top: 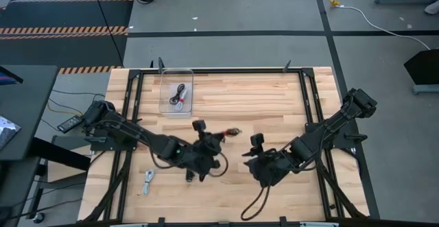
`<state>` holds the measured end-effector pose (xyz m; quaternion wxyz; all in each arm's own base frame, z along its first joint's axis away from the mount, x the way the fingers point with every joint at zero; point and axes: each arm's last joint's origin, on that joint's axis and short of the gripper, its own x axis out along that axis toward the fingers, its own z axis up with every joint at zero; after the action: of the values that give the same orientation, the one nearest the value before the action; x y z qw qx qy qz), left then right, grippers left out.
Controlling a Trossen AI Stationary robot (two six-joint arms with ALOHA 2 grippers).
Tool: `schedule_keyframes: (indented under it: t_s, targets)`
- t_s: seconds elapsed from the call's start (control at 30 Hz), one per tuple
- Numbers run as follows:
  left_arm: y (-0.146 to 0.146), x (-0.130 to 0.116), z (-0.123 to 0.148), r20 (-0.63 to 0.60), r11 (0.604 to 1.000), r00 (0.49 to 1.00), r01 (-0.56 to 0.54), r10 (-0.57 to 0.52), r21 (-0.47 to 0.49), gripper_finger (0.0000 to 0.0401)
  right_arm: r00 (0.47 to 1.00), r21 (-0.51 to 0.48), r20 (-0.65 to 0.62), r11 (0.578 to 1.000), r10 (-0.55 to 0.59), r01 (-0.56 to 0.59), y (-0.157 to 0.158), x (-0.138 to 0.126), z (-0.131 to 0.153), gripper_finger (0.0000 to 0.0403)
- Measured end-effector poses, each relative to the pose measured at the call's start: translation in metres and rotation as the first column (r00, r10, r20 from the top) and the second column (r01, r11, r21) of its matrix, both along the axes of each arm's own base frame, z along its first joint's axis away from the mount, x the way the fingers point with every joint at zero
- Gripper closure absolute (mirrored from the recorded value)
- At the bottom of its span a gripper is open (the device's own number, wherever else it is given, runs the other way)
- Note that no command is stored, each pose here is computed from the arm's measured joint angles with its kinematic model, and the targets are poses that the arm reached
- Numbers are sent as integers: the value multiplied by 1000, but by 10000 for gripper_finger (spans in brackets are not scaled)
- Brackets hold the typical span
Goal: Pick and place USB-C Cables
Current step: Put the bottom black charger cable into the transparent bin
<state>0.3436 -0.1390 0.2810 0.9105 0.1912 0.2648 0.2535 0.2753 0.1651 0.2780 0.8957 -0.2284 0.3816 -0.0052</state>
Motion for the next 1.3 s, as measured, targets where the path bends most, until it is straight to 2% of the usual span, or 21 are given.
schedule_keyframes:
  t_s: [0.17, 0.27, 0.37, 0.5, 0.6, 0.77, 0.97, 1.1, 1.3]
  targets:
    - [12, -5, -8, -67, 997, 995, -71, 71, 2, 355, 995, -35, 32, 995, -91, 92, -4, -1, 0, 178]
    - [24, -10, -12, -104, 983, 980, -161, 170, 94, 355, 992, -28, 23, 992, -125, 126, -5, -3, -2, 147]
    - [40, -15, -13, -100, 942, 952, -266, 290, 205, 354, 985, -1, 17, 985, -172, 172, -7, -5, -3, 131]
    - [65, -20, -15, -95, 866, 902, -370, 422, 336, 348, 979, 13, 5, 979, -204, 204, -8, -7, -4, 131]
    - [90, -23, -16, -112, 817, 856, -432, 505, 382, 350, 978, 37, -6, 977, -210, 210, -8, -7, -5, 138]
    - [134, -30, -21, -228, 789, 762, -539, 606, 297, 349, 979, 78, -34, 976, -200, 202, -6, -8, -5, 153]
    - [176, -37, -22, -266, 707, 655, -645, 707, 289, 349, 976, 101, -33, 970, -217, 219, -6, -8, -5, 166]
    - [197, -41, -22, -280, 666, 605, -692, 745, 278, 348, 976, 103, -35, 970, -217, 219, -6, -8, -6, 172]
    - [220, -46, -26, -364, 635, 551, -753, 751, 172, 343, 976, 103, -35, 970, -216, 219, -6, -8, -6, 181]
